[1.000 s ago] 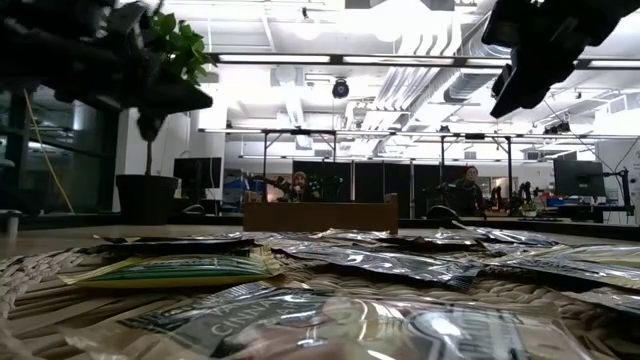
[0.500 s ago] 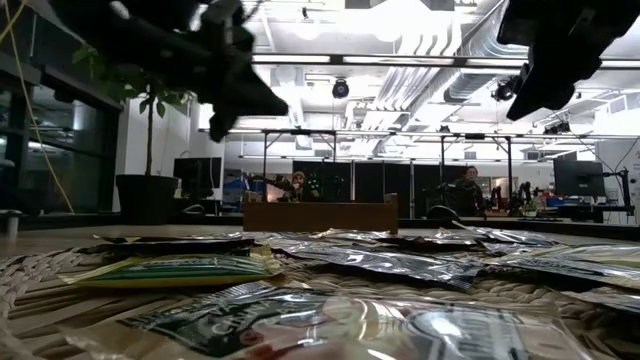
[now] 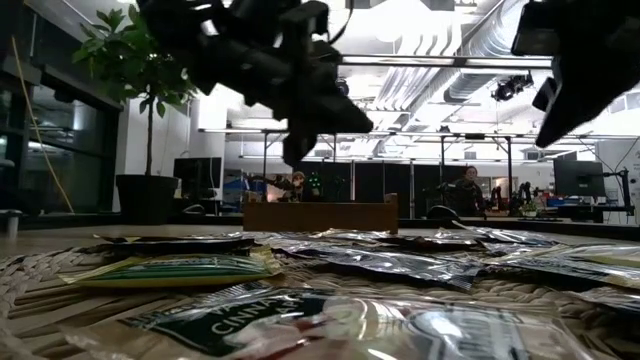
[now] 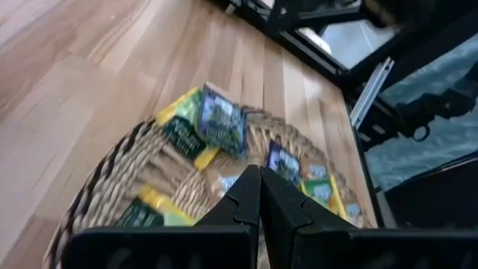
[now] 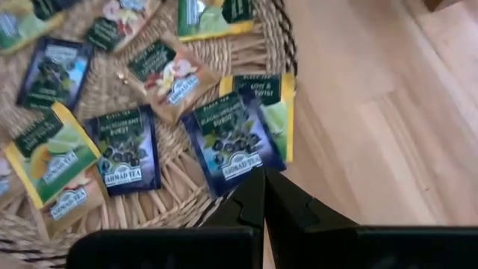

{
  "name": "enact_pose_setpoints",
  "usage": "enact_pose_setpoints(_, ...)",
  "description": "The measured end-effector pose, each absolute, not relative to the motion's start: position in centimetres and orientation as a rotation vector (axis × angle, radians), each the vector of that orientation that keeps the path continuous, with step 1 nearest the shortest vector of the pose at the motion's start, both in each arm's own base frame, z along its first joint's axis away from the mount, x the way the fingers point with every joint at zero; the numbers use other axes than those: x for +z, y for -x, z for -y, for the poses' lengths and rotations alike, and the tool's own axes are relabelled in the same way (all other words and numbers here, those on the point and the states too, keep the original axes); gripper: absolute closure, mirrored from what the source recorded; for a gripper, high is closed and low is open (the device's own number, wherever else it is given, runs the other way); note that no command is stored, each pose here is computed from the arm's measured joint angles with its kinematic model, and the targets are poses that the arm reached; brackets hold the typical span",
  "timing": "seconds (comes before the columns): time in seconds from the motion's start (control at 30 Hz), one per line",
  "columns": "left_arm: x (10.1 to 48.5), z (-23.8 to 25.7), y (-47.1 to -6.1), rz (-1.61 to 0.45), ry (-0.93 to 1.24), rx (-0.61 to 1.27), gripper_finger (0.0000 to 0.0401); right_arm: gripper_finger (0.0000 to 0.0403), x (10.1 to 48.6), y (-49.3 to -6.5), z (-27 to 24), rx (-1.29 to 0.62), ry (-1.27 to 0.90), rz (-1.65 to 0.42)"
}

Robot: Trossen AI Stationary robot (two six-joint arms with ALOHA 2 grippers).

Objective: Pick & Place Tea
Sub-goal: Put the purple tea bag in the left section of the wooden organizer

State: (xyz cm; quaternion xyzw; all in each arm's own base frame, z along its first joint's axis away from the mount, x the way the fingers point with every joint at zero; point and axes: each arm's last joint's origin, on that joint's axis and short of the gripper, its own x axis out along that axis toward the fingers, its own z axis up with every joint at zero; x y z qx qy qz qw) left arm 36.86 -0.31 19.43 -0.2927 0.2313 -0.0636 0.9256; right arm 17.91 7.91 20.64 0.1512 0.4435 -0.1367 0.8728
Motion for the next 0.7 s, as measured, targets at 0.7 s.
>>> enact_pose_setpoints(0.7,19.7,0.0,-37.8,-0.433,0.634,-0.038,0.0401,0.0403,14.3,-16.6,-9.2,-0.224,-0.48,-0.783)
